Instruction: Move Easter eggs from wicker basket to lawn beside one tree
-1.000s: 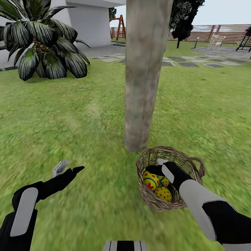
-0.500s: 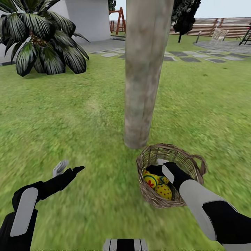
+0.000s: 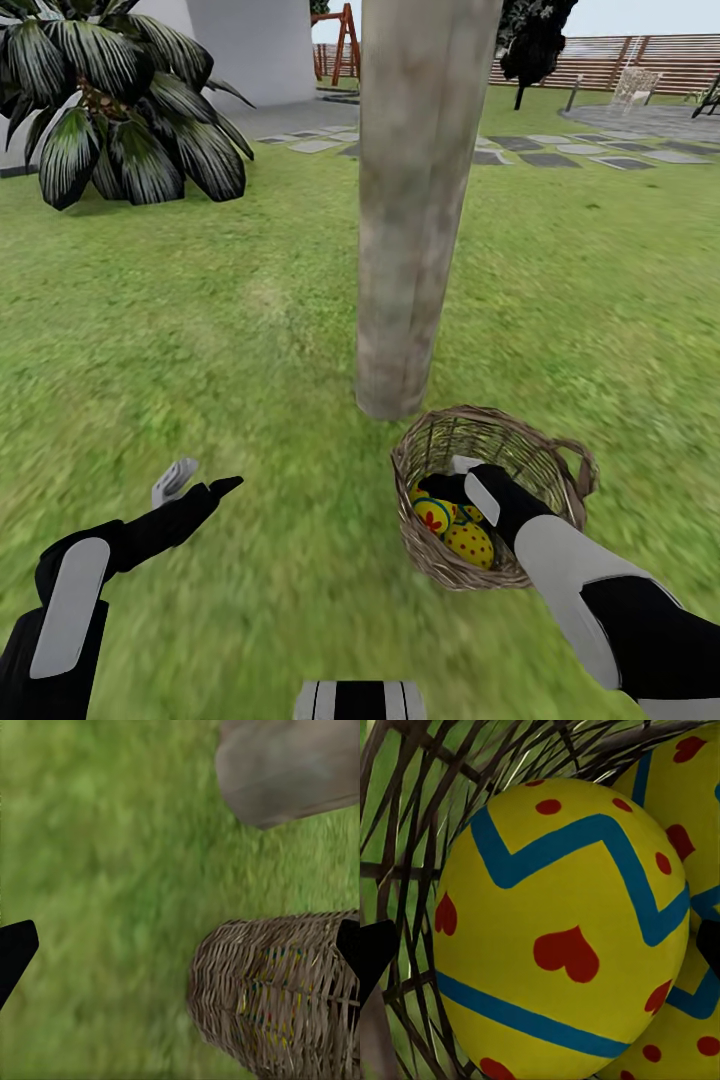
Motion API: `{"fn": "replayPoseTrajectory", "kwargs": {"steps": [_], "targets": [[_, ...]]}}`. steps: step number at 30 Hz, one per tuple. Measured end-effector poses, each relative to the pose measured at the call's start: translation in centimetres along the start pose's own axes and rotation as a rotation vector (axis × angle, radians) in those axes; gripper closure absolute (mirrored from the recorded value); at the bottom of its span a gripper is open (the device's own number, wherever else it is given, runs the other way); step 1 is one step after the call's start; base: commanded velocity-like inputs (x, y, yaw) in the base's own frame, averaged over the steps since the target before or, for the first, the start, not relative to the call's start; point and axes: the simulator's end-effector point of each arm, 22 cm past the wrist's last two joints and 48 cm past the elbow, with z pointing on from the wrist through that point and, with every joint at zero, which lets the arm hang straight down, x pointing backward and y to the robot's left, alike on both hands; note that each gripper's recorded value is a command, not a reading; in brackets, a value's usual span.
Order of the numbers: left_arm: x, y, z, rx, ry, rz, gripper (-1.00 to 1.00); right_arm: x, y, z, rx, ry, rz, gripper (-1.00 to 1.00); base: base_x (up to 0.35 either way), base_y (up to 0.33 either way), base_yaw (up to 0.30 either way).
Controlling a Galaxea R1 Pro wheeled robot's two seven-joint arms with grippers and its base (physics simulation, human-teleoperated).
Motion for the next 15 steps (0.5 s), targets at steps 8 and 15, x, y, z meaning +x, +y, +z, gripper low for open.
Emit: {"fn": "replayPoseTrajectory", "kwargs": {"steps": [8, 15], "targets": [[0.5, 0.8, 0.7, -0.013, 0.015, -0.006, -1.0, 1.0, -0.3, 1.0, 0.005, 0.021, 0.001, -1.0, 0.0, 0.0, 0.0], [0.9, 1.3, 1.0, -0.023, 0.023, -0.011, -1.0, 1.6, -0.5, 1.6, 0.006, 0.034, 0.007, -1.0, 0.0, 0.0, 0.0]]}}
